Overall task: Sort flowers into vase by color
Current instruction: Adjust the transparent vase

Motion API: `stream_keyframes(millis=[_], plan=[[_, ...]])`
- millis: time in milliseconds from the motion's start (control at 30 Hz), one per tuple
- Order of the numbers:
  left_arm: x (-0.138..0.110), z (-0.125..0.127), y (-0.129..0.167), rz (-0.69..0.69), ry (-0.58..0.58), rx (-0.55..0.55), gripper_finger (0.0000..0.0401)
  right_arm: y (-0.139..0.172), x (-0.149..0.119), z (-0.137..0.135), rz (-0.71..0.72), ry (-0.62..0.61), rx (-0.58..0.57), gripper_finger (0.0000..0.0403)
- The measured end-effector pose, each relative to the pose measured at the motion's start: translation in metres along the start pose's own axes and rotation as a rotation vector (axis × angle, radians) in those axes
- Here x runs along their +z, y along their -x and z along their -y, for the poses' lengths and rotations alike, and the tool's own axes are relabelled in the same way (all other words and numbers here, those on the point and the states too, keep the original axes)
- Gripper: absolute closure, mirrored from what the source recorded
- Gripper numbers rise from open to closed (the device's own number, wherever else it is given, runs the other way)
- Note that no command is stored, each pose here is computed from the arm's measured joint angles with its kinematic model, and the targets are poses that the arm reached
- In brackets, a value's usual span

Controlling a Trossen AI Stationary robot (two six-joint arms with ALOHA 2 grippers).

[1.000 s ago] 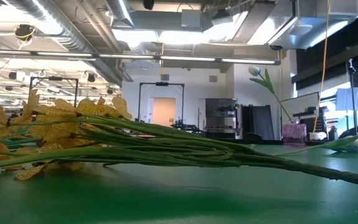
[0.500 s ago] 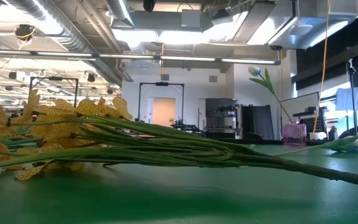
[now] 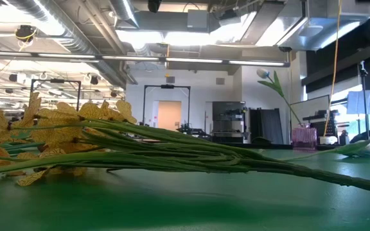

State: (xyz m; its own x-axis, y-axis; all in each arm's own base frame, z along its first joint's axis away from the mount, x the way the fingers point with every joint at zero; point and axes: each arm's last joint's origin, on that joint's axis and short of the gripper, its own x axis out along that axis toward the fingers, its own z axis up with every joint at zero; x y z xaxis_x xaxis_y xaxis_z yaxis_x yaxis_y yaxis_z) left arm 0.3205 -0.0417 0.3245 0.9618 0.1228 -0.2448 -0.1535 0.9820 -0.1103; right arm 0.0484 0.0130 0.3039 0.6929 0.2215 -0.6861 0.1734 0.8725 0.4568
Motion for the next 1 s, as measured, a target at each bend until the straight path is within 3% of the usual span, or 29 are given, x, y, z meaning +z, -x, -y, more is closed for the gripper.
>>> stream_keyframes(millis=[167, 367, 600, 800, 1000], plan=[[0.0, 0.0, 0.0, 0.0, 0.0, 0.0, 0.0259, -0.031, -0.02, 0.013, -0.222, -0.124, -0.038, 0.0169], [0.0, 0.0, 0.0, 0.001, 0.0, 0.0, 0.0259, -0.063, -0.029, 0.016, -0.294, -0.166, 0.088, 0.0169], [0.0, 0.0, 0.0, 0.0, -0.001, 0.0, 0.0259, -0.075, -0.031, 0.019, -0.265, -0.16, 0.094, 0.0169], [-0.003, 0.002, -0.005, -0.003, -0.003, -0.003, 0.0259, -0.087, -0.033, 0.026, -0.177, -0.186, 0.003, 0.0169], [-0.036, 0.011, -0.043, -0.087, 0.002, -0.128, 0.0259, -0.091, -0.025, 0.024, -0.051, -0.104, -0.009, 0.0169]])
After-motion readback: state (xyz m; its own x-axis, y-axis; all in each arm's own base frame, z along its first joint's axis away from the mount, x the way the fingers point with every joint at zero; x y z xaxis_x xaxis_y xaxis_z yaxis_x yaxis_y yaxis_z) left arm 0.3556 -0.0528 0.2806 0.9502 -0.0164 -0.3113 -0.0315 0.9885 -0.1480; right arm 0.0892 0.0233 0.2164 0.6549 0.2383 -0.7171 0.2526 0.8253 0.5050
